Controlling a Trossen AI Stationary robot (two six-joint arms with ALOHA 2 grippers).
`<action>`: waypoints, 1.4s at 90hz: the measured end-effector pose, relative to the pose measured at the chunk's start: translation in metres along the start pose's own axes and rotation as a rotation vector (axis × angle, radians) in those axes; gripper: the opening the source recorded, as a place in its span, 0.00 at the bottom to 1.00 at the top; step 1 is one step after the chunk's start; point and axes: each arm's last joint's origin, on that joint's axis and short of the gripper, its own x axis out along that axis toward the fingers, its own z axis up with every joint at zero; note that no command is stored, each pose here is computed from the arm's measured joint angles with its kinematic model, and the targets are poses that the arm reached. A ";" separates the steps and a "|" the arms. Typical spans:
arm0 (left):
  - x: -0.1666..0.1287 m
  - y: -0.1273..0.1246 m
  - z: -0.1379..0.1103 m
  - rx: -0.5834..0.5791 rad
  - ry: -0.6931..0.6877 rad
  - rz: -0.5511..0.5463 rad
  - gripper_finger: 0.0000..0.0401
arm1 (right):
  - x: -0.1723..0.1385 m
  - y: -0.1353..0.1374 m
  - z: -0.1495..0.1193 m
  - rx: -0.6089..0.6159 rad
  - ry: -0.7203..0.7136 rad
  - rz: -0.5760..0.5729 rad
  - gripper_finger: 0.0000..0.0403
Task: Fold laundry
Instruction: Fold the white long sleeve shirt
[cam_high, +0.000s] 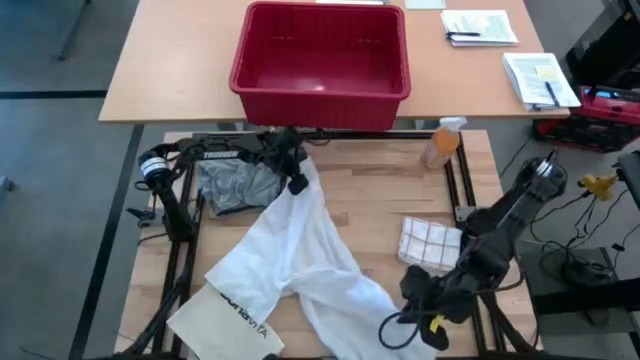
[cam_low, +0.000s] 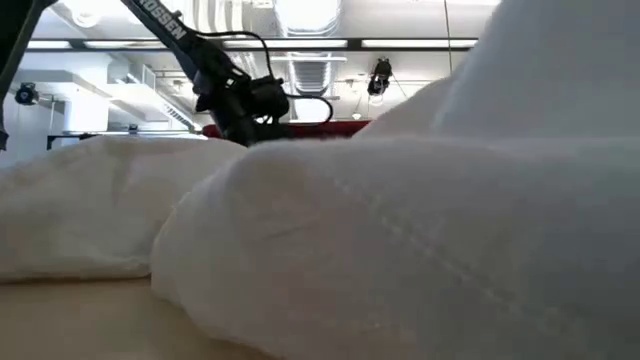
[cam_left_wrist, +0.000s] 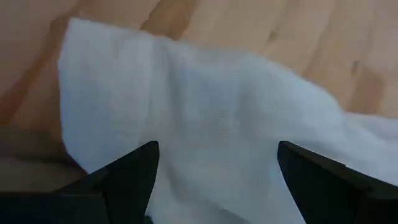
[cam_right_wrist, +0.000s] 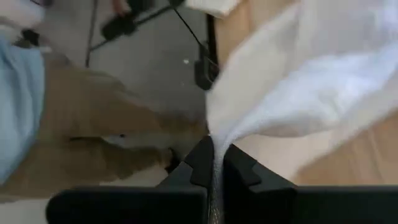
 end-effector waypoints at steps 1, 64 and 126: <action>0.000 0.001 0.000 -0.001 0.001 0.004 0.78 | 0.001 0.001 0.000 -0.004 -0.003 0.009 0.00; -0.005 0.018 -0.001 0.008 0.020 0.102 0.78 | 0.118 0.077 0.007 -0.117 0.041 0.322 0.00; -0.019 0.055 -0.004 0.096 0.034 0.141 0.78 | 0.219 0.100 -0.004 0.162 0.126 0.248 0.58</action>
